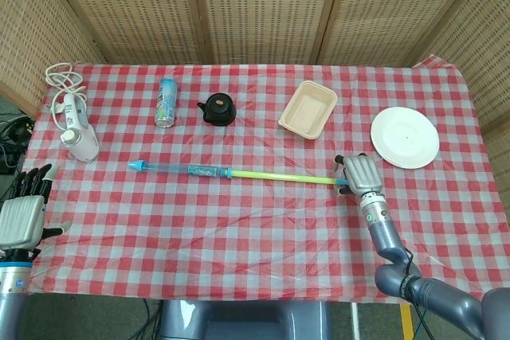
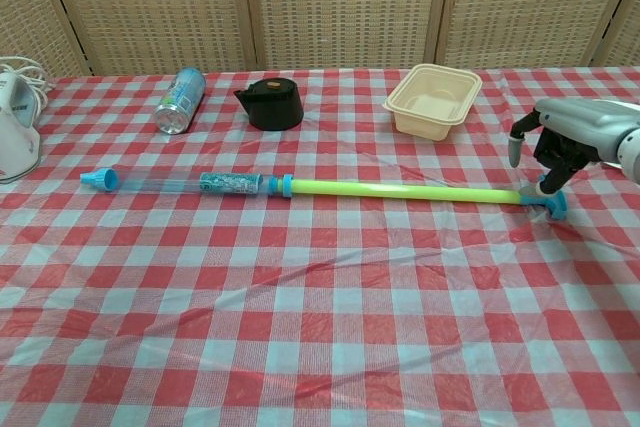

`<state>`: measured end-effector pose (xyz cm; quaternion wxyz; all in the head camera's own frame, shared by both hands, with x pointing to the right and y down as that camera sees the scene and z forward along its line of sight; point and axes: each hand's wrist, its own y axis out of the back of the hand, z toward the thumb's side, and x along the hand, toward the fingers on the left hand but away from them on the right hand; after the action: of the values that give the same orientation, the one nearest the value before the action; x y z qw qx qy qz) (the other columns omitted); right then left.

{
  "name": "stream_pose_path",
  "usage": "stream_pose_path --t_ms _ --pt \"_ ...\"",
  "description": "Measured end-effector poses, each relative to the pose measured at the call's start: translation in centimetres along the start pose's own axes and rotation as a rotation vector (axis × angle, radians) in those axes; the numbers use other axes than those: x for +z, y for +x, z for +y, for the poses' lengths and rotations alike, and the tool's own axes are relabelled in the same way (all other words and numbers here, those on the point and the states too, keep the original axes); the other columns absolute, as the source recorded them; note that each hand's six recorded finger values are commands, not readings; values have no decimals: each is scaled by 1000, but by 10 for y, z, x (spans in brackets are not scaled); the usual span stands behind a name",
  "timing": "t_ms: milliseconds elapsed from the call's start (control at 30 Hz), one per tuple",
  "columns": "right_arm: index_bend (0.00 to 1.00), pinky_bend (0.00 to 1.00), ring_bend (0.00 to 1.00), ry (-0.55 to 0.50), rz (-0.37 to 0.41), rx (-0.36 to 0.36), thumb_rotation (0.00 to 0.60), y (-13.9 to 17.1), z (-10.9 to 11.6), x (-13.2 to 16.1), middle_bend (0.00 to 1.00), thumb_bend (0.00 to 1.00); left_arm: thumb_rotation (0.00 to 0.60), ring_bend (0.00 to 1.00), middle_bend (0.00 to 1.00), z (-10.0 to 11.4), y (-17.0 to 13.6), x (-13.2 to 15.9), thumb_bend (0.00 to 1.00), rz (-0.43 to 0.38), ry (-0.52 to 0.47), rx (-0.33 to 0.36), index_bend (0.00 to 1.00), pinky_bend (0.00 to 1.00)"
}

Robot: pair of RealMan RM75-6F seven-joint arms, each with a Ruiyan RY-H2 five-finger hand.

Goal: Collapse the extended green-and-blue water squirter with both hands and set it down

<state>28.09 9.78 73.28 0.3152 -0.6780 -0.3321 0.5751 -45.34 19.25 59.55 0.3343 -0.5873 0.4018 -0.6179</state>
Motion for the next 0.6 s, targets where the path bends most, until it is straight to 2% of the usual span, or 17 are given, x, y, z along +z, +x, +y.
stream_pose_path --t_ms 600 --pt "539 410 941 3 -27 63 600 -9 -23 -3 986 431 600 0 0 -2 4 -4 92 11 -3 -8 0 0"
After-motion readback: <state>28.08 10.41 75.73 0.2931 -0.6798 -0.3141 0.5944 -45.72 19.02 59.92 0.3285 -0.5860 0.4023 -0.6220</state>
